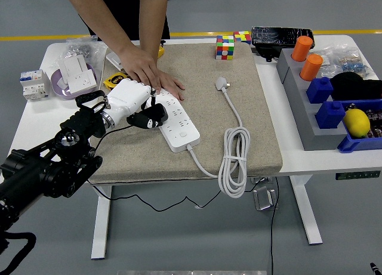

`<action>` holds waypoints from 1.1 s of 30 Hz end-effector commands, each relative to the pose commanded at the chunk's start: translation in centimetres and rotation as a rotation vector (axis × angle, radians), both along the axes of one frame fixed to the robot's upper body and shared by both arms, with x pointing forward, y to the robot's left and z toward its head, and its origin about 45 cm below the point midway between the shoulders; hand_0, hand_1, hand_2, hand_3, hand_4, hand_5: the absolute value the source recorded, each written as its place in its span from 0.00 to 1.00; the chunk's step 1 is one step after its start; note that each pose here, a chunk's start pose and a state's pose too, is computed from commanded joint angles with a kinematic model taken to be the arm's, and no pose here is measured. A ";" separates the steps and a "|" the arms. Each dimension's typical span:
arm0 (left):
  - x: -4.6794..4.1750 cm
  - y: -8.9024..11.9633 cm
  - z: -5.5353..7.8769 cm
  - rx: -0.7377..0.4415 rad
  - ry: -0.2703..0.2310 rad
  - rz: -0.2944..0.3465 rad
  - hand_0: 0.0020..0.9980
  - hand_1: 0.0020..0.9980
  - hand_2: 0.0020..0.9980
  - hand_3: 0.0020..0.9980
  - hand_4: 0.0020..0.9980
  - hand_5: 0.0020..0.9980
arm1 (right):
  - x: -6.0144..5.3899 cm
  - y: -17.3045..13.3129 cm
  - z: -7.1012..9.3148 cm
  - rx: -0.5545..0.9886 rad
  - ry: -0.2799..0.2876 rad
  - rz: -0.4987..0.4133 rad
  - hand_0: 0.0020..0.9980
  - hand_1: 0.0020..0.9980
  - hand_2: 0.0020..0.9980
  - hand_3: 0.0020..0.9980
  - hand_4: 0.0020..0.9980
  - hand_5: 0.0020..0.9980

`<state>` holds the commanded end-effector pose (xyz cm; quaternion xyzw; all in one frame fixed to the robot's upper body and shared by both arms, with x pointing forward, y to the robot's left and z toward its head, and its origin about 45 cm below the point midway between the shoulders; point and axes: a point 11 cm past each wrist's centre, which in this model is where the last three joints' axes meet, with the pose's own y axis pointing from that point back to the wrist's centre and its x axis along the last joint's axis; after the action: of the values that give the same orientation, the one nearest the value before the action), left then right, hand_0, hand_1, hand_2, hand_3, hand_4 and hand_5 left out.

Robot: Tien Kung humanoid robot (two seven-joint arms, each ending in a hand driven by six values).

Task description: Pick up the plug,place it near the board,insert it into the board,press the button

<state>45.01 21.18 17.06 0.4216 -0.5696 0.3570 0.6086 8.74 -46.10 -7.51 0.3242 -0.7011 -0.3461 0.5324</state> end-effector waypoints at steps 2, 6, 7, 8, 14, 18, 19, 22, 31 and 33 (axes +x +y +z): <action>-0.04 0.0 -0.1 0.002 0.001 -0.002 0.38 0.42 0.33 0.36 0.62 0.22 | 0.0 0.0 0.0 0.000 0.000 0.000 0.90 0.83 0.79 0.80 1.00 1.00; -0.07 0.0 -0.2 0.005 0.003 -0.003 0.38 0.42 0.33 0.36 0.62 0.22 | 0.0 0.0 0.0 0.000 0.000 0.000 0.90 0.83 0.79 0.80 1.00 1.00; -0.08 0.0 -0.2 0.006 0.003 -0.003 0.38 0.42 0.33 0.36 0.62 0.22 | 0.0 0.0 0.0 0.000 0.000 0.000 0.90 0.83 0.79 0.80 1.00 1.00; -0.09 0.0 -0.2 0.006 0.003 -0.003 0.38 0.42 0.33 0.36 0.62 0.22 | 0.0 0.0 0.0 0.000 0.001 0.000 0.90 0.83 0.79 0.80 1.00 1.00; -0.16 0.0 -0.4 0.011 0.006 -0.004 0.38 0.42 0.33 0.36 0.62 0.22 | -0.1 -0.1 0.0 0.000 0.002 -0.001 0.90 0.83 0.79 0.80 1.00 1.00; -0.16 0.0 -0.4 0.011 0.006 -0.004 0.38 0.42 0.33 0.36 0.62 0.22 | -0.2 -0.1 0.0 -0.001 0.003 0.000 0.90 0.83 0.79 0.80 1.00 1.00; -0.16 0.0 -0.4 0.011 0.006 -0.003 0.38 0.42 0.33 0.36 0.62 0.22 | -0.2 -0.1 0.0 -0.001 0.003 0.000 0.90 0.83 0.79 0.80 1.00 1.00; -0.17 0.1 -0.5 0.012 0.008 -0.001 0.38 0.42 0.34 0.36 0.62 0.22 | -0.3 -0.1 0.0 0.000 0.005 0.000 0.90 0.83 0.79 0.80 1.00 1.00; -0.04 0.2 -0.4 0.016 0.010 0.003 0.38 0.43 0.35 0.38 0.63 0.23 | -0.3 0.0 0.0 0.004 0.003 -0.004 0.90 0.83 0.79 0.80 1.00 1.00; 0.02 0.2 -0.4 0.016 0.011 0.005 0.38 0.43 0.35 0.38 0.63 0.23 | -0.2 0.0 0.0 0.005 0.003 -0.007 0.90 0.83 0.79 0.80 1.00 1.00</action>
<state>45.03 21.42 16.69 0.4298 -0.5682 0.3517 0.6073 8.53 -46.13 -7.55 0.3229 -0.7006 -0.3502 0.5313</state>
